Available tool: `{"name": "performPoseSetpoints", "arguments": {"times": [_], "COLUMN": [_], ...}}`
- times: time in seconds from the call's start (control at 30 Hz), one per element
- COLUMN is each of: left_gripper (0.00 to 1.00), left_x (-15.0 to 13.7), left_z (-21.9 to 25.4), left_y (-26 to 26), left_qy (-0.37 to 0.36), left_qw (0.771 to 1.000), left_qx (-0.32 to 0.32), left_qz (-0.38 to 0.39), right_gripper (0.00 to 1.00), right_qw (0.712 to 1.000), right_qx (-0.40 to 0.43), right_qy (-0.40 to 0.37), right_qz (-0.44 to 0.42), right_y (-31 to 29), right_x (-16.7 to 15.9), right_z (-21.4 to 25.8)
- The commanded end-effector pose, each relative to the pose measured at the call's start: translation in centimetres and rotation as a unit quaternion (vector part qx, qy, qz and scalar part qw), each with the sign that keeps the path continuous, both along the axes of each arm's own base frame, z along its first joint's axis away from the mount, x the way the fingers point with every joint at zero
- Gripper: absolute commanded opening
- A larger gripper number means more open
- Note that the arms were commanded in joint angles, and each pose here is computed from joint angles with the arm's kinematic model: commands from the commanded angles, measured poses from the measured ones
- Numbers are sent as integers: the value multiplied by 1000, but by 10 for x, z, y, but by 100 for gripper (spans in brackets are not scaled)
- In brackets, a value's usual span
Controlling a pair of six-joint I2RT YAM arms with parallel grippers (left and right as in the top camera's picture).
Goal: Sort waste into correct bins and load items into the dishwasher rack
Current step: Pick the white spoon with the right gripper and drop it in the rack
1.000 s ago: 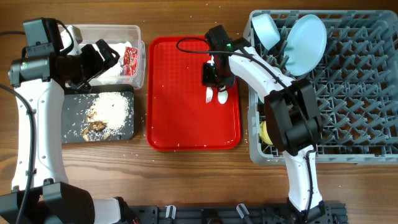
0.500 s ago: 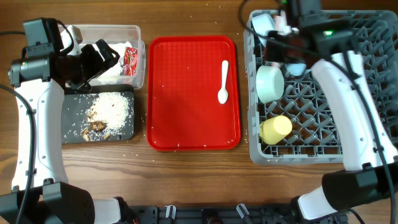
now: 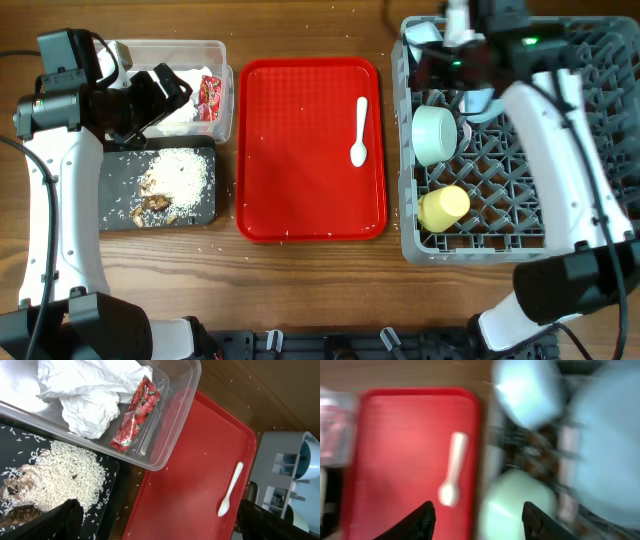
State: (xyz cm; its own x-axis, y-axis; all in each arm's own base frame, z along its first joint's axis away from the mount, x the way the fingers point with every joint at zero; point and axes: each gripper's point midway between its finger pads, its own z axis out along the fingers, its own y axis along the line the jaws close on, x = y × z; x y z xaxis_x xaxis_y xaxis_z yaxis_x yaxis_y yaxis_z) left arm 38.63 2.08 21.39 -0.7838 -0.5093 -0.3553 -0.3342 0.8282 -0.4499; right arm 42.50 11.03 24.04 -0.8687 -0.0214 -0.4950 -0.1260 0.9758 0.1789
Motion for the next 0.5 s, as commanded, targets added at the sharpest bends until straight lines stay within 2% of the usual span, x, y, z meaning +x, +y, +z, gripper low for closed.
{"name": "performPoseSetpoints", "arguments": {"times": [0.0,0.07,0.17,0.3,0.47], "left_gripper": [100,100,100,100,100], "left_x": [2,2,2,2,2], "left_z": [3,3,3,3,3], "left_y": [1,1,1,1,1], "left_qy": [-5,-5,-5,-5,-5], "left_qw": [1000,1000,1000,1000,1000], "left_qx": [3,3,3,3,3], "left_qz": [0,0,0,0,0], "right_gripper": [58,56,54,50,42], "right_qw": [996,989,968,954,952], "right_qx": [67,50,6,-11,-22], "right_qy": [63,140,244,292,297], "right_qz": [-21,-29,-64,-69,-74], "right_y": [74,98,95,92,92], "right_x": [-4,-19,-46,-58,-53], "right_z": [-38,-92,-165,-211,-237]}}
